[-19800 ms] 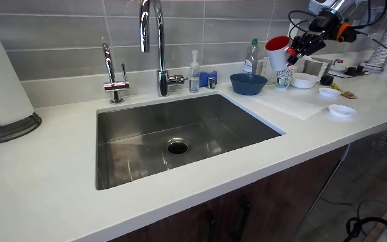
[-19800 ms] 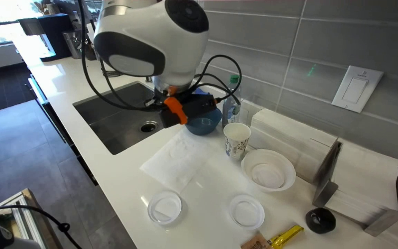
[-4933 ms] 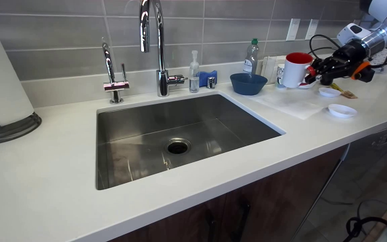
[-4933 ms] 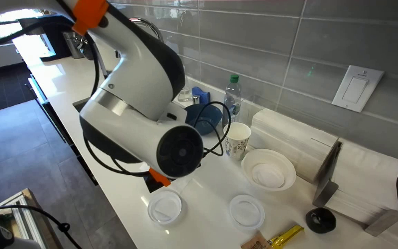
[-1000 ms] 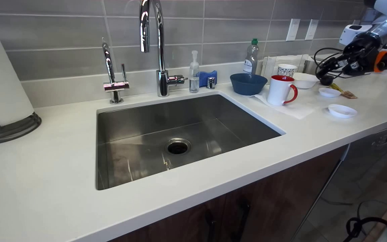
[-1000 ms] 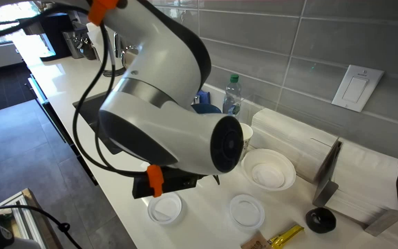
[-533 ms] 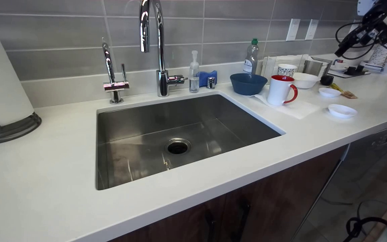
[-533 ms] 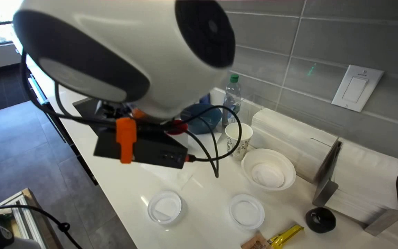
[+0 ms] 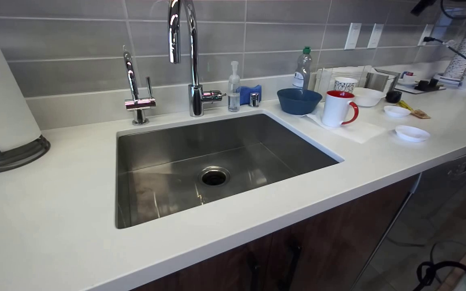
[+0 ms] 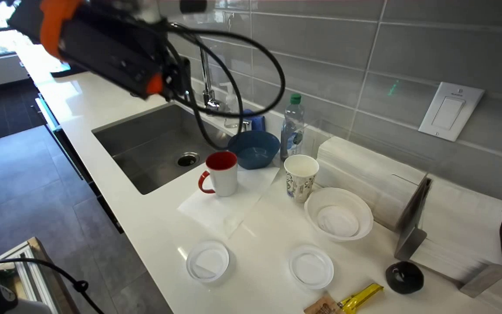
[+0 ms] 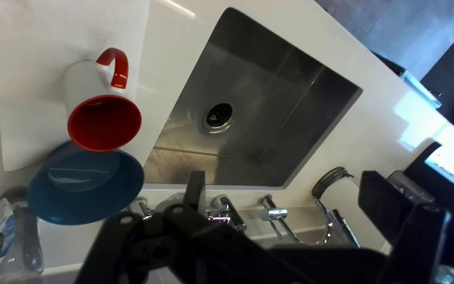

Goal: Pour the water in the cup into the bowl

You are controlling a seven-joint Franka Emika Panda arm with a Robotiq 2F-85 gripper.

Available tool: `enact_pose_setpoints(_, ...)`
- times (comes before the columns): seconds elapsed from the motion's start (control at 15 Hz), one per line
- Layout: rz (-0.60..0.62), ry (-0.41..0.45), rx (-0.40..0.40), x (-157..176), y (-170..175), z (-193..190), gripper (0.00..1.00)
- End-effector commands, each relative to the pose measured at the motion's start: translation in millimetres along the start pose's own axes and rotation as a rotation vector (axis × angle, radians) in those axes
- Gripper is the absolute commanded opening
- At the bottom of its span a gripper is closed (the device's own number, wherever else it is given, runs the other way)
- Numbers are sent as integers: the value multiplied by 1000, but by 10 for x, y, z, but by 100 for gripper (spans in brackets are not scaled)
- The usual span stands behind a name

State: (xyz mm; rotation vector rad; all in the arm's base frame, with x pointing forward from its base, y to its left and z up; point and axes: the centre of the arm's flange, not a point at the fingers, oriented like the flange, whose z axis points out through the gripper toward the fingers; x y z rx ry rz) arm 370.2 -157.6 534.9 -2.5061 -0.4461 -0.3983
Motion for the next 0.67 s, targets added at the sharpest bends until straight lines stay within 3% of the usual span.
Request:
enact_pose_setpoints(0.0, 181, 42, -69, 323, -740, -334, 100)
enact_pose_setpoints(0.13, 276, 67, -96, 385, -1022, -458, 100)
enact_pose_setpoints(0.2, 182, 36, -85, 303, -705, -278, 100)
enact_pose_setpoints(0.33, 228, 53, -115, 355, -947, -377, 100)
enact_pose_setpoints(0.6, 248, 60, -120, 342, -969, -406, 100)
